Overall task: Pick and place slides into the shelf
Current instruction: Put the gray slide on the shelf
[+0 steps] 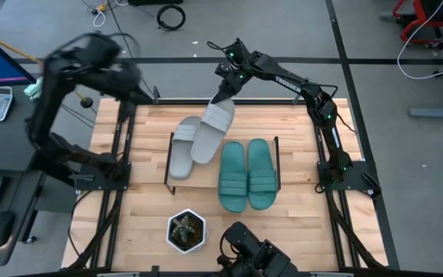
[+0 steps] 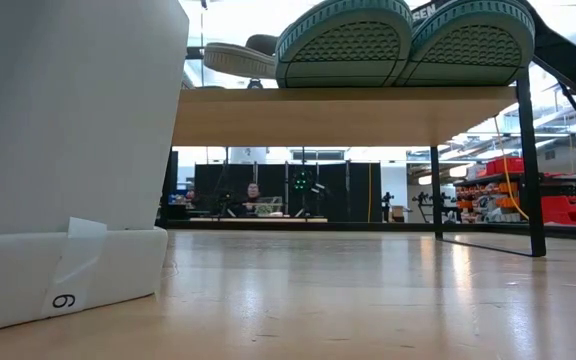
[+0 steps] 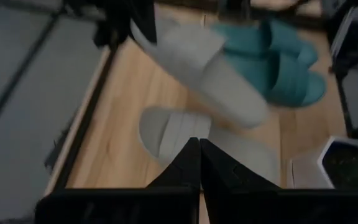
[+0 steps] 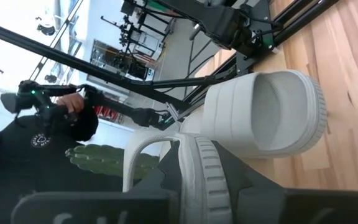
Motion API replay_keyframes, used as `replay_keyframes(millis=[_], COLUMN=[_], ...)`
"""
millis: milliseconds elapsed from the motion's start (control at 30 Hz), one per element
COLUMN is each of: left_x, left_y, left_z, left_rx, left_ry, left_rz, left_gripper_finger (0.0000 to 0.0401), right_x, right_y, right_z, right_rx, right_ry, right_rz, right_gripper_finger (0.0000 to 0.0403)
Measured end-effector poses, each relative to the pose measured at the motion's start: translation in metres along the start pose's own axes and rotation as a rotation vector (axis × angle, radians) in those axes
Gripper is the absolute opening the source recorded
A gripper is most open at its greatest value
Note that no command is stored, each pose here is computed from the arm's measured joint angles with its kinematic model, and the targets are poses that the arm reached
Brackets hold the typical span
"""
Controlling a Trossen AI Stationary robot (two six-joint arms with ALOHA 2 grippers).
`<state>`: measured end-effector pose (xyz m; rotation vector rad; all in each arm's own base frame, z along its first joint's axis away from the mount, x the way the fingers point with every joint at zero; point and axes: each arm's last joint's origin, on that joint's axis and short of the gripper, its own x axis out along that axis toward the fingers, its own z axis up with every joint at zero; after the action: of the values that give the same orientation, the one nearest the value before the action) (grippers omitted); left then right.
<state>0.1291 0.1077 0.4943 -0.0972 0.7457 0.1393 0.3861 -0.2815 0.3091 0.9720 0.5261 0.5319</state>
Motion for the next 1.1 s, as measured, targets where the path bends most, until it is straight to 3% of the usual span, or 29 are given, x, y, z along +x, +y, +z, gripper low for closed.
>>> replay_keyframes(millis=[100, 367, 1100], left_x=[0.021, 0.028, 0.025], left_y=[0.001, -0.003, -0.004], left_z=[0.003, 0.004, 0.003], left_rx=[0.017, 0.027, 0.027], left_ry=[0.082, 0.11, 0.105], left_rz=[0.0, -0.01, 0.0], left_gripper_finger=[0.0008, 0.0013, 0.0005], right_x=[0.0, -0.001, 0.011], right_y=[0.0, 0.0, -0.038], right_z=[0.0, 0.0, -0.026], right_rx=[-0.005, -0.04, 0.073], right_ry=[-0.001, -0.004, 0.037], right_rz=[0.001, -0.005, -0.038], right_gripper_finger=[0.0049, 0.0049, 0.0048])
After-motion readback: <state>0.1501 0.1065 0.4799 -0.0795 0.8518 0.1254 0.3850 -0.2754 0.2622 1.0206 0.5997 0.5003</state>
